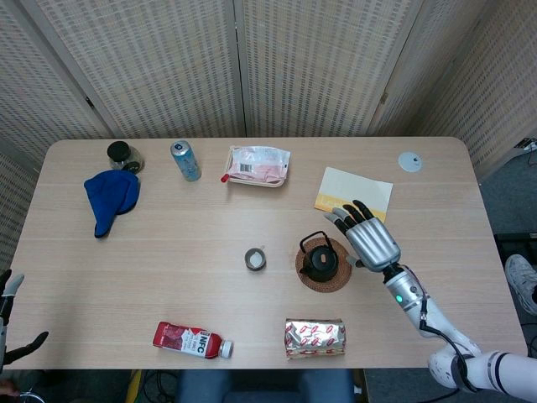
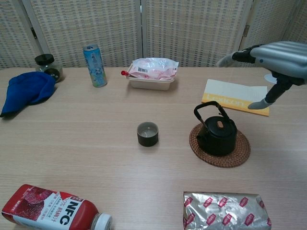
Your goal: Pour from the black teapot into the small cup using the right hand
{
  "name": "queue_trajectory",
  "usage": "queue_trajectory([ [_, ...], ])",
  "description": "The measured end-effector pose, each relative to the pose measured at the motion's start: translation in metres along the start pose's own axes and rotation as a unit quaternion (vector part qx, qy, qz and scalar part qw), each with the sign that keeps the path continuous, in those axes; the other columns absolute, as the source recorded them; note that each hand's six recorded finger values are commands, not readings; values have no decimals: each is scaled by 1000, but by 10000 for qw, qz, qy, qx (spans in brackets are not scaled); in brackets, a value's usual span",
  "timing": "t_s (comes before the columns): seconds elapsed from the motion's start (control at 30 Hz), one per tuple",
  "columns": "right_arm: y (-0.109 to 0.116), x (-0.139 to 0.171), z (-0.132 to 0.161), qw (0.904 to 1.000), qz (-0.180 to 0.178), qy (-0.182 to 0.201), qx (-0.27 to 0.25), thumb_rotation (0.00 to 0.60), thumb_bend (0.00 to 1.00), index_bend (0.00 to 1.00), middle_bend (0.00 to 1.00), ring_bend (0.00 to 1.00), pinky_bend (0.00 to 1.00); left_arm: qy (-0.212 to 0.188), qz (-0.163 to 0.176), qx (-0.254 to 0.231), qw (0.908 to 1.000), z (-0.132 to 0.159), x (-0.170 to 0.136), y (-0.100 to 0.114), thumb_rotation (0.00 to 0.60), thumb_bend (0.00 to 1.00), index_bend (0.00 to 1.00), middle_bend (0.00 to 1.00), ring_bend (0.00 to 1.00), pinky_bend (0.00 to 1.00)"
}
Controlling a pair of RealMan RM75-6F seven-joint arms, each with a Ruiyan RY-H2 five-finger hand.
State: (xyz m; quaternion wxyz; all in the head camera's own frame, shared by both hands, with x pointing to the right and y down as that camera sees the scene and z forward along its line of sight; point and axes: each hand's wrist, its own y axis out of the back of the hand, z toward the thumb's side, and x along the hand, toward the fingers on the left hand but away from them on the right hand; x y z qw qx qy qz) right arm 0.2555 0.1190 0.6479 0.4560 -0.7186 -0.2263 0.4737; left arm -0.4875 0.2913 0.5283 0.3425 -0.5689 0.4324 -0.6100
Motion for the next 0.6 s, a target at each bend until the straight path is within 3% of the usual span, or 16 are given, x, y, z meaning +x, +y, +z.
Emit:
queue_trajectory([
  [0.27, 20, 77, -43, 9927, -587, -1054, 58, 600, 0, 149, 158, 103, 100, -120, 1, -26, 9999, 7, 7, 1, 600, 134, 0, 0, 0, 0],
  [0.6, 25, 165, -73, 9753, -706, -2088, 131, 600, 0, 149, 158, 103, 100, -321, 47, -86, 9994, 18, 20, 2, 600, 134, 0, 0, 0, 0],
])
